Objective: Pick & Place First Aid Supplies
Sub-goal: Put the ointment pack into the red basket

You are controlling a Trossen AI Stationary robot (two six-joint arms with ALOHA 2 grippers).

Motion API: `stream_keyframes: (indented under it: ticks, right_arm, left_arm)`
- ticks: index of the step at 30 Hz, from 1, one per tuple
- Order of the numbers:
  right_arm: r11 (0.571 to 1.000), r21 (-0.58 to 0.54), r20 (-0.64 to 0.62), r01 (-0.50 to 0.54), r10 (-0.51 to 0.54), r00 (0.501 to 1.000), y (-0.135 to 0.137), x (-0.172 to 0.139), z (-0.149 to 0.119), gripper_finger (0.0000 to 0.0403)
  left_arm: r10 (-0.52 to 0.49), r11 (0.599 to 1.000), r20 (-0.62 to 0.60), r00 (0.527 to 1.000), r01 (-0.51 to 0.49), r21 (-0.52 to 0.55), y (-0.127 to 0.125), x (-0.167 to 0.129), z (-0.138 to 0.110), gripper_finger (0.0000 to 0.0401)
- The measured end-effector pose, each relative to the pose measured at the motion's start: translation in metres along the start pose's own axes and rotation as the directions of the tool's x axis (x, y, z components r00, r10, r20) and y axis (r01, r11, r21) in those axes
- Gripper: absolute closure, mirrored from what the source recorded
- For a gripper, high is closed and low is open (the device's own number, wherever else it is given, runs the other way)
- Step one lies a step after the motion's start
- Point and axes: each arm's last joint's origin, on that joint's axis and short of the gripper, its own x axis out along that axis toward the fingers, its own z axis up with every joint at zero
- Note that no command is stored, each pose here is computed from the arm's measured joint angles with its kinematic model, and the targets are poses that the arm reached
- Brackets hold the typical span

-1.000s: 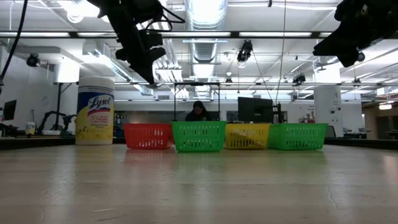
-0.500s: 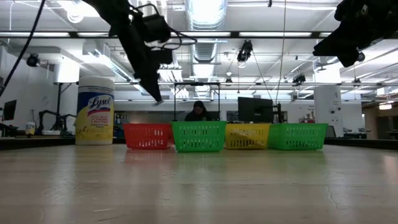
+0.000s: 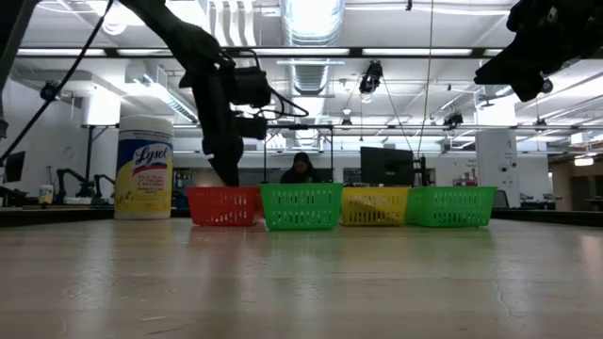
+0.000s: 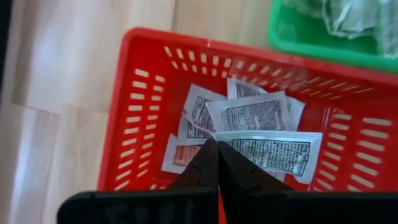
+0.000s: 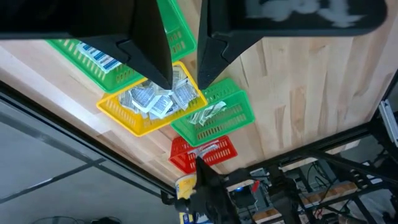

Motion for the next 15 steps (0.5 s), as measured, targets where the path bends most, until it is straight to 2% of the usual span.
stream_keyframes:
  ticks: [15]
  right_arm:
    - [1.0, 0.0, -0.001, 0.0, 0.0, 1.0, 0.0, 0.0, 0.0, 0.0319]
  left_arm:
    - [-0.004, 1.0, -0.066, 0.998, 0.004, 0.004, 0.001, 0.025, -0.002, 0.0401]
